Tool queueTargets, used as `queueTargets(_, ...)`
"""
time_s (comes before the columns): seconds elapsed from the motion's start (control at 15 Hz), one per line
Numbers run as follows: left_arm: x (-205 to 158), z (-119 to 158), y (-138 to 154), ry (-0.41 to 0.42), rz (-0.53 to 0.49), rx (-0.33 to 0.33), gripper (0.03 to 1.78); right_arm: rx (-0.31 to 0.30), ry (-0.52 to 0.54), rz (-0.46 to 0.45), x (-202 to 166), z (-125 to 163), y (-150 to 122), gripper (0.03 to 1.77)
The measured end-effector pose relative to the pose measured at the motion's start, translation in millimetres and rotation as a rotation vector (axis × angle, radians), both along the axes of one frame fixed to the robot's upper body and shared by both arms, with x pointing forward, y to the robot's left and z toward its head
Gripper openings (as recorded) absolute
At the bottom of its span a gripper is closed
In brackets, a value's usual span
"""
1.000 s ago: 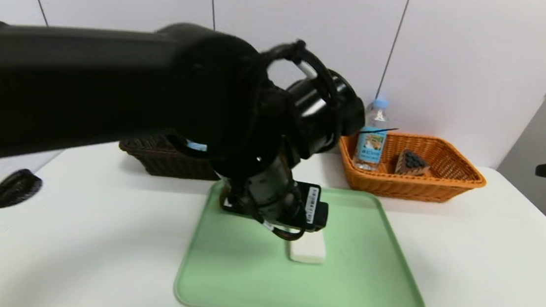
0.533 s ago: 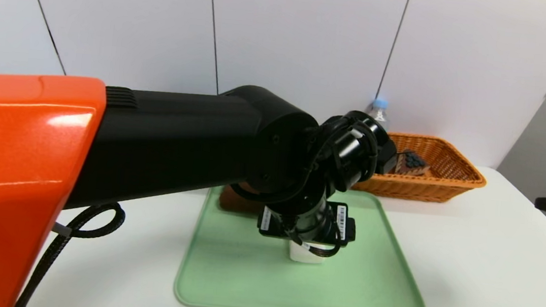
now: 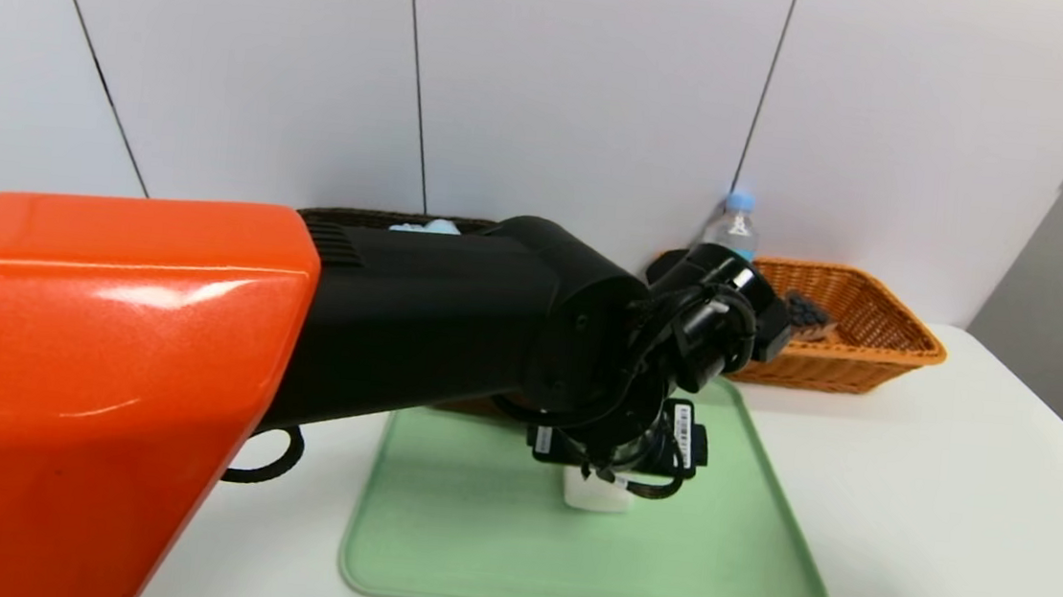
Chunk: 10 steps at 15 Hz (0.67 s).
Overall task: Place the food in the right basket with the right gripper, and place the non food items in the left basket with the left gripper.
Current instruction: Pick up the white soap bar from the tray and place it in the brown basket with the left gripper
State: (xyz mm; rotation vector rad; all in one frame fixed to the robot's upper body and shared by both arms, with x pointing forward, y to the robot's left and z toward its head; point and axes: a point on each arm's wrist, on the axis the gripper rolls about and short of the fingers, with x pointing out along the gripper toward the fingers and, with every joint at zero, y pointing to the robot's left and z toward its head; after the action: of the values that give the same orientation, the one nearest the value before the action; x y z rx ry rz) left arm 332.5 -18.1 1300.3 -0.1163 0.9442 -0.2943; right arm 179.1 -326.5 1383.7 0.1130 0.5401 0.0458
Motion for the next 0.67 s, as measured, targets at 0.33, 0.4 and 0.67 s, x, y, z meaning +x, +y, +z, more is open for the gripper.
queueTargets(0.33, 5, -15, -4, -0.025, 0.03, 0.071, 1.69, 0.01, -0.002, 0.016, -11, -7, -1, 1.7)
queueTargets(0.4, 6, -17, -6, -0.027, 0.031, 0.066, 1.69, 0.009, -0.001, 0.017, -13, -9, -1, 1.7)
queueTargets(0.67, 10, -27, -11, -0.029, 0.032, 0.064, 1.69, 0.01, -0.008, 0.017, -19, -12, -2, 1.7)
